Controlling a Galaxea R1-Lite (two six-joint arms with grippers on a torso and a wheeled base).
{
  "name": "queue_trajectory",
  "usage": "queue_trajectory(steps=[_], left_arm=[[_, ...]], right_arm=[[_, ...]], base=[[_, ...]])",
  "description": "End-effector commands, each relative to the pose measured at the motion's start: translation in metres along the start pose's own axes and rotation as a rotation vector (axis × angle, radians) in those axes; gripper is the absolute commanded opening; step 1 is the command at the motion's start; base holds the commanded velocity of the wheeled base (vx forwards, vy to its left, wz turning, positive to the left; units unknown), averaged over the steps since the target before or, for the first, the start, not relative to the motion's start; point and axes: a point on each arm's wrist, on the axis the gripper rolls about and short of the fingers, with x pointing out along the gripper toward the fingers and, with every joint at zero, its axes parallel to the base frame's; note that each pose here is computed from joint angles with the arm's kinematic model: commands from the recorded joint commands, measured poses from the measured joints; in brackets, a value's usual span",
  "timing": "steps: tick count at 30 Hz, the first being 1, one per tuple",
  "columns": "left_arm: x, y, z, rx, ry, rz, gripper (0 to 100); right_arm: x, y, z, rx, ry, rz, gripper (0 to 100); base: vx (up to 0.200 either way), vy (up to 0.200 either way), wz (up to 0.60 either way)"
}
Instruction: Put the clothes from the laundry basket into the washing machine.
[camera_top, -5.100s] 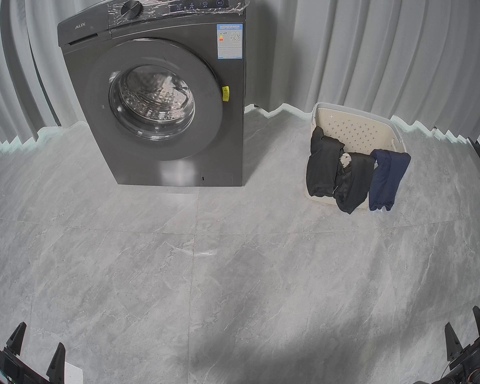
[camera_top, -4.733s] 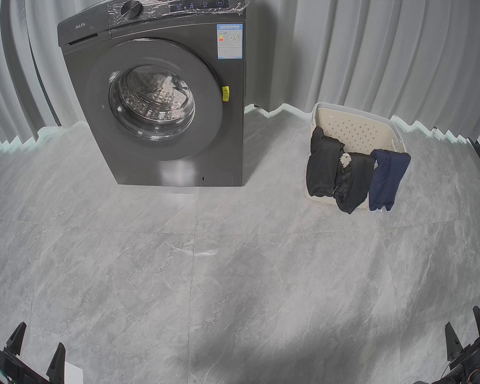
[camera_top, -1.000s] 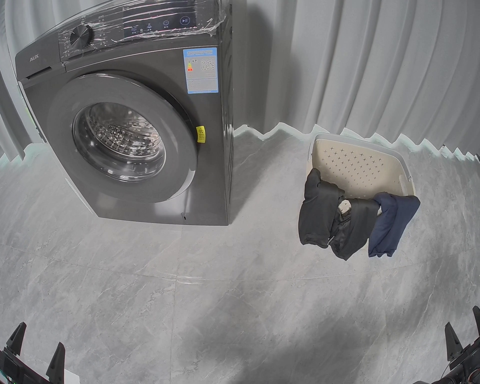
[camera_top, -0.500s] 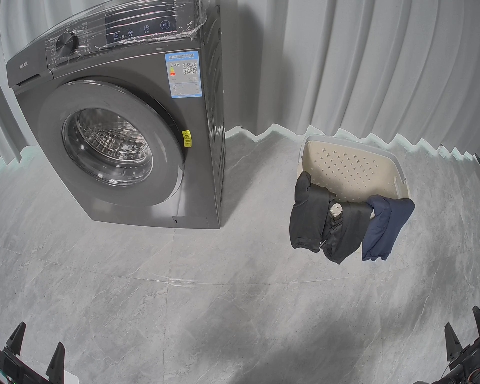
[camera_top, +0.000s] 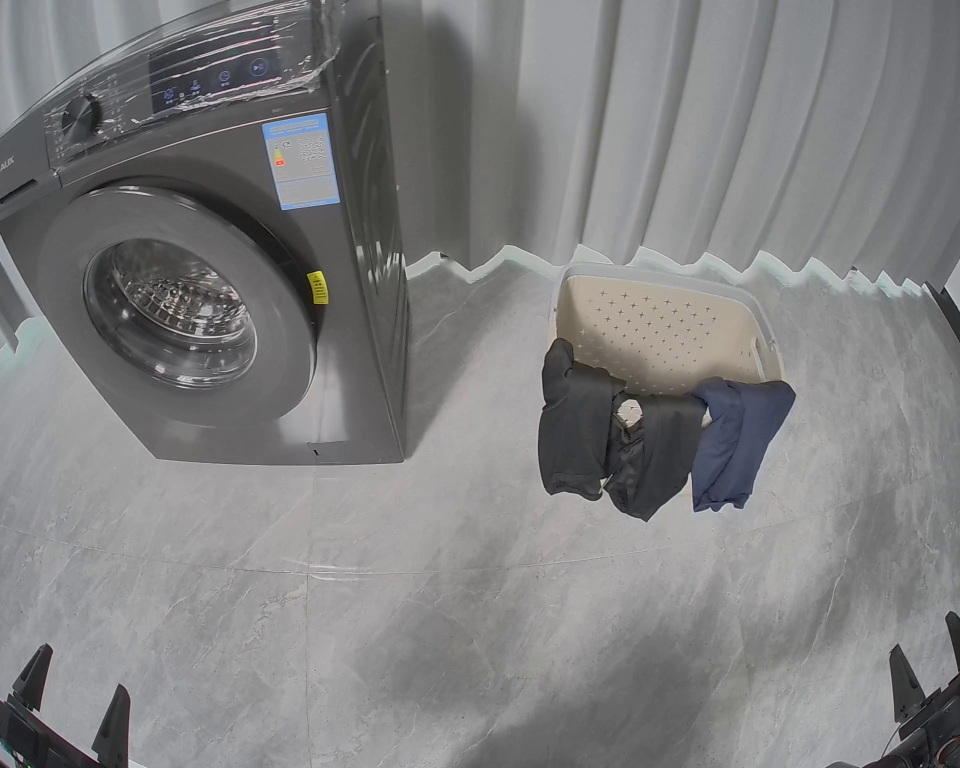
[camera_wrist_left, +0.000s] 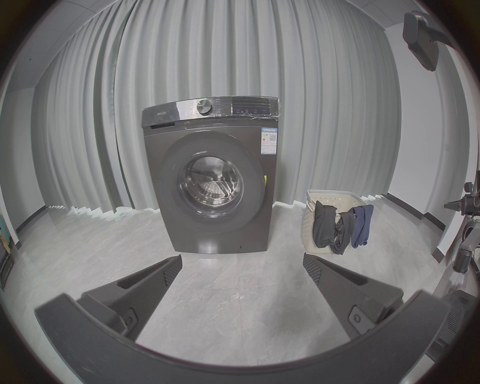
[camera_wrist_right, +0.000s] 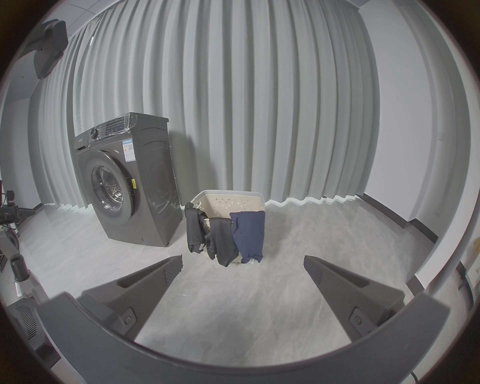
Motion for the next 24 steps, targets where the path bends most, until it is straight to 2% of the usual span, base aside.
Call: queue_trajectory(steps=[1,24], left_arm=[[0.0004,-0.0001,-0.0053,0.001,0.007,0.0,100],[0.0004,-0.0001,-0.0051,-0.001,0.005,0.0,100]], right_arm=[[0.0009,0.0,-0.005,0.0,0.012,0.0,100],[0.0009,0.0,-0.005,0.0,0.012,0.0,100]], base=[[0.0,0.0,0.0],[0.0,-0.183,0.0]])
